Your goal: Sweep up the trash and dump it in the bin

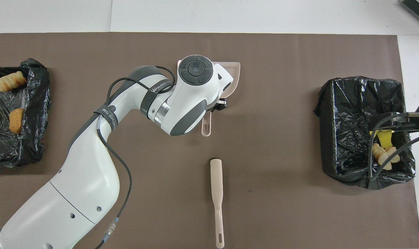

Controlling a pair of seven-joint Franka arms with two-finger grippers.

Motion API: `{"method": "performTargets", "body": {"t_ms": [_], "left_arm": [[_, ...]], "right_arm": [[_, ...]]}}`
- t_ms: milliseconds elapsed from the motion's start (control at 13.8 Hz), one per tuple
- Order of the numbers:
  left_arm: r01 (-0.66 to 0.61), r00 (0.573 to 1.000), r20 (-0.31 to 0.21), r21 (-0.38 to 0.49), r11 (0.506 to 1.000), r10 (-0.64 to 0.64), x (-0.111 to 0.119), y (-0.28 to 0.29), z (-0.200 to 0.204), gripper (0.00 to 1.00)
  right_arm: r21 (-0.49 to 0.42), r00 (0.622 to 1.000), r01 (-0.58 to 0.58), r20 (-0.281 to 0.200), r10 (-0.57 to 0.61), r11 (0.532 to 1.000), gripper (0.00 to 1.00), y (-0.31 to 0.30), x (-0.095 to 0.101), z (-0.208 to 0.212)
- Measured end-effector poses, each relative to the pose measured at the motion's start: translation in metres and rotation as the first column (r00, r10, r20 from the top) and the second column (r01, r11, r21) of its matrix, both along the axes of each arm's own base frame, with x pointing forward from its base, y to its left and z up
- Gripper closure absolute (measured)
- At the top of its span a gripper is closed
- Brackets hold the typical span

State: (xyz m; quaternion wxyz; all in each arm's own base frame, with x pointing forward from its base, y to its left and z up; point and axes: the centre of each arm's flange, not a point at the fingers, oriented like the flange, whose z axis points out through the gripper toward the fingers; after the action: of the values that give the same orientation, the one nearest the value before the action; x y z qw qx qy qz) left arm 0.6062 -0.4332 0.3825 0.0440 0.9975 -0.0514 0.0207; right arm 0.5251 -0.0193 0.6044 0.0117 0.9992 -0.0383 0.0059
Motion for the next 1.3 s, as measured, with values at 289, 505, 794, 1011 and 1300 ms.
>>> {"method": "performTargets", "body": {"t_ms": [289, 505, 794, 1011, 1300], "left_arm": [[-0.042, 0.996, 0.08, 0.102, 0.994, 0.034, 0.0, 0.057, 0.063, 0.0], [-0.017, 0.996, 0.087, 0.164, 0.986, 0.003, -0.007, 0.127, 0.112, 0.0], [0.036, 0.999, 0.036, 0.075, 0.997, -0.038, -0.021, 0.263, 0.204, 0.0], [0.048, 0.999, 0.019, 0.058, 0.997, -0.049, -0.054, 0.338, 0.261, 0.0], [0.077, 0.996, -0.039, 0.063, 0.995, -0.075, -0.09, 0.373, 0.296, 0.0]], "right_arm": [[0.0, 1.0, 0.0, 0.0, 0.0, 1.0, 0.0, 0.0, 0.0, 0.0], [0.0, 1.0, 0.0, 0.0, 0.0, 1.0, 0.0, 0.0, 0.0, 0.0], [0.0, 1.0, 0.0, 0.0, 0.0, 1.0, 0.0, 0.0, 0.0, 0.0], [0.0, 1.0, 0.0, 0.0, 0.0, 1.0, 0.0, 0.0, 0.0, 0.0], [0.0, 1.0, 0.0, 0.0, 0.0, 1.0, 0.0, 0.0, 0.0, 0.0]]}}
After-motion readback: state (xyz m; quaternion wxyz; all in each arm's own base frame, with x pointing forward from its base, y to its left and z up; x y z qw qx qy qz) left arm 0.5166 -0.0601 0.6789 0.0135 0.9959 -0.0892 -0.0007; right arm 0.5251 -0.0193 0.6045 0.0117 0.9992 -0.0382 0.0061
